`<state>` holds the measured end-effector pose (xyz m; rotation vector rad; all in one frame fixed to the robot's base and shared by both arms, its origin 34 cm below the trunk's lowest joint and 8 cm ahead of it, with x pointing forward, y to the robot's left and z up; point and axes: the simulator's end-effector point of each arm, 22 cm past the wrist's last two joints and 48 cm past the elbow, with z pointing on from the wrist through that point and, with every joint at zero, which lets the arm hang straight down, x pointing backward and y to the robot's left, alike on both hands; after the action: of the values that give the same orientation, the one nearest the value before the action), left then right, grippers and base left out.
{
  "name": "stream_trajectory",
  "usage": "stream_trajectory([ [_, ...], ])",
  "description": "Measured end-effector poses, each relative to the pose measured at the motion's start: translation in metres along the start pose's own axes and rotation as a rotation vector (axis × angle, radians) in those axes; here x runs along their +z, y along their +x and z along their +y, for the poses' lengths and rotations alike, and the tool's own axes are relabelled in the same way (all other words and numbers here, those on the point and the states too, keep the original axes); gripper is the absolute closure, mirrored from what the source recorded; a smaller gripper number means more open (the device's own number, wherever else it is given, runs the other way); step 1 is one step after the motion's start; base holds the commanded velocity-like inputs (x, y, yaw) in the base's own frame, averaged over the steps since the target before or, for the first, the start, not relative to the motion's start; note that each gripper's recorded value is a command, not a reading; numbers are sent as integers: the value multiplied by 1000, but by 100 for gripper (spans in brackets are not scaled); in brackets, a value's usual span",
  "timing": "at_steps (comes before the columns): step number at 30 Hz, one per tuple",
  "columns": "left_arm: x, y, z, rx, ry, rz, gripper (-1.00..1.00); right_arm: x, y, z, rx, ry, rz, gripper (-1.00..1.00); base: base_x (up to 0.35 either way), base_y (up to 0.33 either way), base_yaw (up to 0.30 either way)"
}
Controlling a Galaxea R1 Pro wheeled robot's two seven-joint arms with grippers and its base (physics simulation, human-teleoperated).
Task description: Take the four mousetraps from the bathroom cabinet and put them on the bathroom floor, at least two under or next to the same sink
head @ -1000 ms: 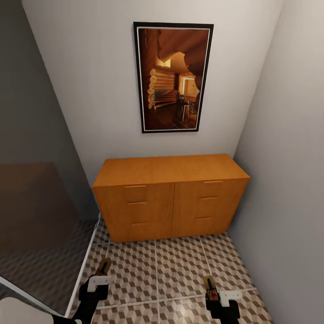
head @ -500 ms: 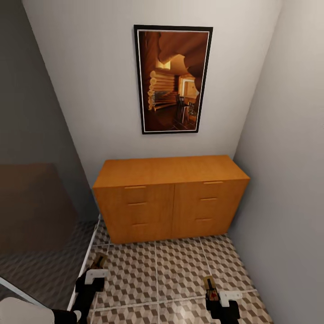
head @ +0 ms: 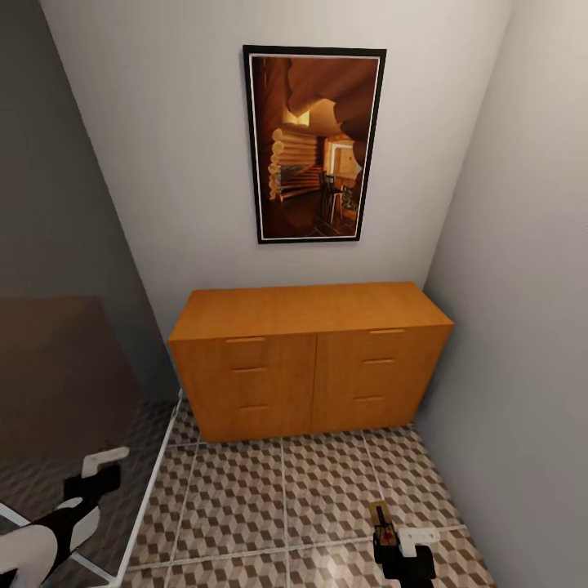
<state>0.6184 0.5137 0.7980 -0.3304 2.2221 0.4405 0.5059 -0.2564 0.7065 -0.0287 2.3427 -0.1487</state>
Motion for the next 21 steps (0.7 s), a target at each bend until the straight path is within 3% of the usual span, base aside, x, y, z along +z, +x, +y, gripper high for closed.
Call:
stream_trajectory([
  [4,0,-26,15,33,235,-53,100,0,0,0,0,0,0,100,0,0,0],
  [7,-6,-40,13,59,302,-125,100,0,0,0,0,0,0,100,0,0,0],
  [10,-20,-36,-4,91,369,-208,100,0,0,0,0,0,1,100,0,0,0],
  [12,-28,-29,-14,89,382,-246,100,0,0,0,0,0,1,100,0,0,0],
  [16,-41,-12,-29,32,351,-286,100,0,0,0,0,0,0,100,0,0,0],
  [18,-48,0,-39,-3,331,-284,100,0,0,0,0,0,0,100,0,0,0],
  [21,-70,38,-68,5,345,-238,100,0,0,0,1,0,0,100,0,0,0],
])
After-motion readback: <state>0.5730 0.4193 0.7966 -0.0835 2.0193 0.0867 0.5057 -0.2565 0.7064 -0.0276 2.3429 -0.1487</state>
